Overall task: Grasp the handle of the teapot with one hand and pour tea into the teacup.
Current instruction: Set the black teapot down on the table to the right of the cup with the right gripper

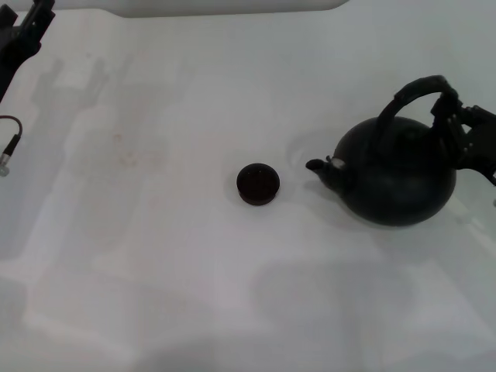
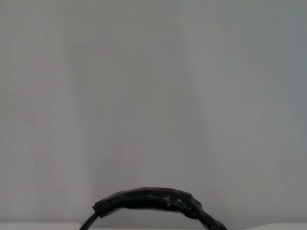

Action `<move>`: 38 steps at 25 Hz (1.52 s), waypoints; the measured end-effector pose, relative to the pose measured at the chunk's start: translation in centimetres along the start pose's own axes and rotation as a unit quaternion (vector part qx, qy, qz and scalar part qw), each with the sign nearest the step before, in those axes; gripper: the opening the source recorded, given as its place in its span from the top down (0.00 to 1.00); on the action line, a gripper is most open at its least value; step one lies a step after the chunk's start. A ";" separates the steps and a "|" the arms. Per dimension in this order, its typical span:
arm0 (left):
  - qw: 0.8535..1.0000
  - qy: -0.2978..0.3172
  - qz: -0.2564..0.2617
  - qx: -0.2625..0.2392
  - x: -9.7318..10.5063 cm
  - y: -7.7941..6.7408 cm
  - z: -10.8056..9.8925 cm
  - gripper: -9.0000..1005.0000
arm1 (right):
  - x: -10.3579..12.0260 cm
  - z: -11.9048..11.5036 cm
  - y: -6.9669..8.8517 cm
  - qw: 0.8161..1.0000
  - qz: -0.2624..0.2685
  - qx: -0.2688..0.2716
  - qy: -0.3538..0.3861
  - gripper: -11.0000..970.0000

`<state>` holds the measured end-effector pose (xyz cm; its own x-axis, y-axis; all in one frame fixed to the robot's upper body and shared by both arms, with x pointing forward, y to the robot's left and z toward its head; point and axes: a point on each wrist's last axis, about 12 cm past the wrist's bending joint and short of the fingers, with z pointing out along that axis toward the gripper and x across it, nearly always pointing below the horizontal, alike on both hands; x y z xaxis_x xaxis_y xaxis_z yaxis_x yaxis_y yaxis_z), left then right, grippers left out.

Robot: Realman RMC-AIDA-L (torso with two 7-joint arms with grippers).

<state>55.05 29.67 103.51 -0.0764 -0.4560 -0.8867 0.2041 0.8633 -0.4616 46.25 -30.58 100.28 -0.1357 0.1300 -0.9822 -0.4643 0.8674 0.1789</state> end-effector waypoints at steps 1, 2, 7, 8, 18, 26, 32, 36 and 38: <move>1.000 0.000 0.000 0.000 0.0 0.0 0.0 0.20 | 0.0 0.1 0.0 1.000 -0.007 -0.001 0.001 0.88; 1.000 0.001 0.000 -0.001 0.0 0.0 0.0 0.20 | 0.0 0.2 0.1 1.000 -0.012 -0.002 0.001 0.88; 1.000 0.001 0.001 -0.001 0.0 0.1 0.0 0.20 | -0.2 0.5 0.2 0.999 -0.034 -0.005 -0.004 0.88; 1.000 0.001 0.001 -0.001 0.0 0.1 0.0 0.20 | -0.2 0.5 0.2 0.999 -0.036 -0.005 -0.004 0.88; 1.000 0.002 0.003 -0.004 0.0 0.2 -0.1 0.20 | -0.2 0.5 0.1 0.999 -0.033 -0.004 -0.002 0.86; 1.000 0.002 0.002 -0.004 0.0 0.2 -0.2 0.20 | 0.0 0.1 0.2 1.000 -0.017 -0.007 0.000 0.68; 1.000 0.001 0.002 -0.004 0.0 0.2 -0.3 0.20 | 0.0 -0.2 0.1 0.999 0.050 -0.015 0.006 0.47; 1.000 0.001 0.002 -0.003 0.0 0.2 -0.3 0.20 | 0.0 -1.0 0.5 0.998 0.063 -0.026 -0.005 0.38; 1.000 0.000 0.002 -0.003 0.0 0.2 -0.3 0.20 | -0.1 -1.8 0.7 0.997 0.070 -0.033 -0.019 0.33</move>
<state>54.83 29.90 103.39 -0.0764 -0.4525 -0.8885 0.1983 0.8664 -0.4583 44.35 -30.83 100.64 -0.1711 0.2665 -0.9485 -0.4992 0.8065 0.3167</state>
